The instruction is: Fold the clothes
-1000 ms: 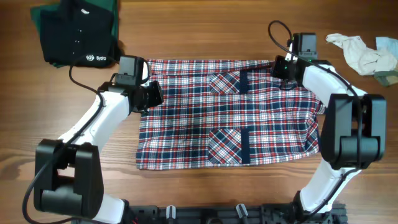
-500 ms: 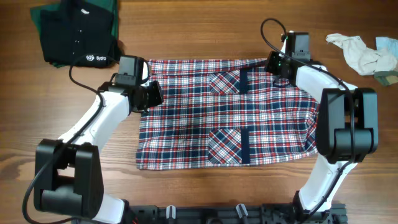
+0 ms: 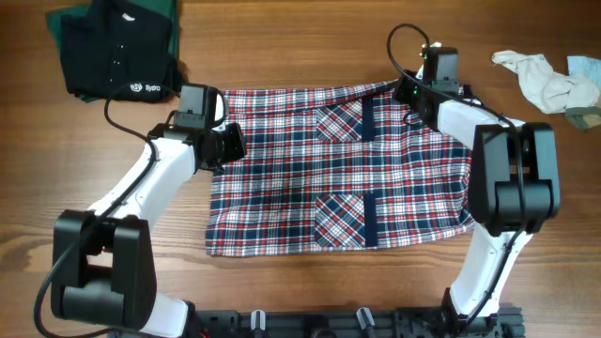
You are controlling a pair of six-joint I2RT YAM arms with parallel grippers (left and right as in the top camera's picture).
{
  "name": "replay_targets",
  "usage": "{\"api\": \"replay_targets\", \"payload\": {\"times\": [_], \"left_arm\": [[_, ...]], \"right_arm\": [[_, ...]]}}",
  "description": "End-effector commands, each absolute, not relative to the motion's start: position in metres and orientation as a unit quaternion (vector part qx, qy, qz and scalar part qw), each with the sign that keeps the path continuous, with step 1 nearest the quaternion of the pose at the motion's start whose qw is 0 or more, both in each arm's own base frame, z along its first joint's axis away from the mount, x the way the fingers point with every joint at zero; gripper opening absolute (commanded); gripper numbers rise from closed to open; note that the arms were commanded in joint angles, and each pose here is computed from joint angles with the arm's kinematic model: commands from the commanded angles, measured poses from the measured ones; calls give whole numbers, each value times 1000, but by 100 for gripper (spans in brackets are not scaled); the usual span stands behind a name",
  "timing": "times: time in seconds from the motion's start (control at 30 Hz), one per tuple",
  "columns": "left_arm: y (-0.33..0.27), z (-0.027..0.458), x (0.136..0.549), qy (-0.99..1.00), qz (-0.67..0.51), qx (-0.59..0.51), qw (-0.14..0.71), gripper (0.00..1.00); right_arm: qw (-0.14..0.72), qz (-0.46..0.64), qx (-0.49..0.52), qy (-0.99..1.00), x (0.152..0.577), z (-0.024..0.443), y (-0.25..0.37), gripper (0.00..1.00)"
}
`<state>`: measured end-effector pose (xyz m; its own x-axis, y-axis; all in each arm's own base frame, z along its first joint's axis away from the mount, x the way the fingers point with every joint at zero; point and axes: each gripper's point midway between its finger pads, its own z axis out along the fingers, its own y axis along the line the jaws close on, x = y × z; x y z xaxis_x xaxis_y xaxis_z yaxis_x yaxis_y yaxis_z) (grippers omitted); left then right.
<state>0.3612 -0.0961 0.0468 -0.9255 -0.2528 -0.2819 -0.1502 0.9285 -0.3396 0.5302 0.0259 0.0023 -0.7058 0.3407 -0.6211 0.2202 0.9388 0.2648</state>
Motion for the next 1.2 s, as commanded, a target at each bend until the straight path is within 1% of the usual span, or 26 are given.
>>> {"api": "replay_targets", "payload": {"times": [0.0, 0.1, 0.17, 0.23, 0.33, 0.37, 0.43, 0.47, 0.53, 0.6, 0.73, 0.8, 0.83, 0.9, 0.97, 1.1, 1.17], "left_arm": [[-98, 47, 366, 968, -157, -98, 167, 22], [-98, 47, 366, 968, -157, -98, 167, 23], [-98, 47, 366, 968, -157, -98, 167, 23], [-98, 47, 366, 968, -157, -98, 167, 24], [-98, 47, 366, 968, -157, -98, 167, 24], [-98, 47, 366, 969, -157, -98, 166, 24], [-98, 47, 366, 969, -157, -98, 166, 24], [-98, 47, 366, 969, -157, -98, 166, 25], [-98, 47, 366, 968, -157, -98, 166, 25], [-98, 47, 366, 969, -157, -98, 166, 25], [-98, 47, 366, 969, -157, -98, 166, 26], [-98, 47, 365, 969, -157, -98, 166, 27], [-98, 47, 366, 969, -157, -98, 166, 27], [-98, 47, 366, 968, -157, -98, 167, 27], [-98, 47, 366, 968, -157, -98, 167, 28], [-98, 48, 368, 967, -159, -97, 172, 29], [-101, 51, 373, 965, -165, -93, 182, 29]], "right_arm": [[344, 25, 174, 923, 534, -10, 5, 4], [346, -44, 152, 925, 545, 13, -14, 4], [335, -105, 166, 922, 544, 30, -34, 4], [324, -135, 161, 922, 545, 48, -42, 4], [290, -124, 153, 936, 538, 82, -37, 4], [262, -96, 141, 950, 528, 91, -26, 4], [183, -38, 124, 975, 490, 97, -3, 4], [129, -11, 119, 985, 464, 94, 8, 5], [42, 3, 116, 992, 423, 84, 16, 4], [-5, -4, 115, 993, 398, 69, 15, 4], [-19, -8, 117, 993, 384, 31, 10, 4], [-33, -19, 143, 989, 370, 13, 1, 5], [-41, -42, 161, 985, 363, 8, -9, 5], [-54, -109, 198, 973, 345, 3, -39, 6], [-65, -139, 208, 966, 335, 2, -58, 5], [-67, -140, 244, 957, 331, 2, -71, 5], [-62, -125, 235, 962, 336, 0, -66, 5]]}}
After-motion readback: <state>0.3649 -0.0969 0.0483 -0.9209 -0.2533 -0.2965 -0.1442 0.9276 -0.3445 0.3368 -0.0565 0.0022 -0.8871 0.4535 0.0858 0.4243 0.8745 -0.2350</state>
